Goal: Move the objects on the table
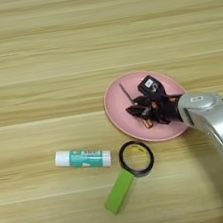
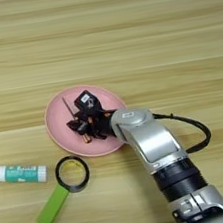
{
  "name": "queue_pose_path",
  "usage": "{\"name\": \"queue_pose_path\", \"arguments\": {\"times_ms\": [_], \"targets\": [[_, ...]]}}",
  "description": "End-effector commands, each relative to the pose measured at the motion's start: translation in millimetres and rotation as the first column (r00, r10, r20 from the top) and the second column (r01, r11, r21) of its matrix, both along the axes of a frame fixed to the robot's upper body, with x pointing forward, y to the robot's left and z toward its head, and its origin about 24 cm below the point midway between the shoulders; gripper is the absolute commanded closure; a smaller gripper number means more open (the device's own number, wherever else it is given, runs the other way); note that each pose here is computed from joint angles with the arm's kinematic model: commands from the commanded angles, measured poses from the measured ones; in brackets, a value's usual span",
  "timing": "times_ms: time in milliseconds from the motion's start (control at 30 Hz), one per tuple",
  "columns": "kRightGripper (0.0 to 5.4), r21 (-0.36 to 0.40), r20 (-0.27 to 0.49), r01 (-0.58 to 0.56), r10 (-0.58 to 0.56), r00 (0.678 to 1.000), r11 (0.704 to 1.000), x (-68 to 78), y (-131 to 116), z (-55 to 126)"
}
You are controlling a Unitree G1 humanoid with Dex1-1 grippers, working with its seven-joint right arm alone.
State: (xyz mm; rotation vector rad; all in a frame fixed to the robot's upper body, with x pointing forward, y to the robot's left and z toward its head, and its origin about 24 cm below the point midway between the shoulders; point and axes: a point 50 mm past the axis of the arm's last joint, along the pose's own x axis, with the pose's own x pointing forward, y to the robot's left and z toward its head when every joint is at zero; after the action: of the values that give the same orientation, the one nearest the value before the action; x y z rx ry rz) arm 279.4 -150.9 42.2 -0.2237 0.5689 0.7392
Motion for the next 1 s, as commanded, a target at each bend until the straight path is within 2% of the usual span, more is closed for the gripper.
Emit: {"name": "queue_pose_path", "arguments": {"times_ms": [33,267,1000], "targets": [[4.18,-0.036,0.052,0.022,-0.020,0.998,0.999,7.9,-5,10.0],[4.56,-0.037,0.053,0.020,-0.018,0.998,0.999,7.6,-5,10.0],[4.59,0.014,0.103,0.024,-0.025,0.994,1.000,10.7,-4,20.5]]}}
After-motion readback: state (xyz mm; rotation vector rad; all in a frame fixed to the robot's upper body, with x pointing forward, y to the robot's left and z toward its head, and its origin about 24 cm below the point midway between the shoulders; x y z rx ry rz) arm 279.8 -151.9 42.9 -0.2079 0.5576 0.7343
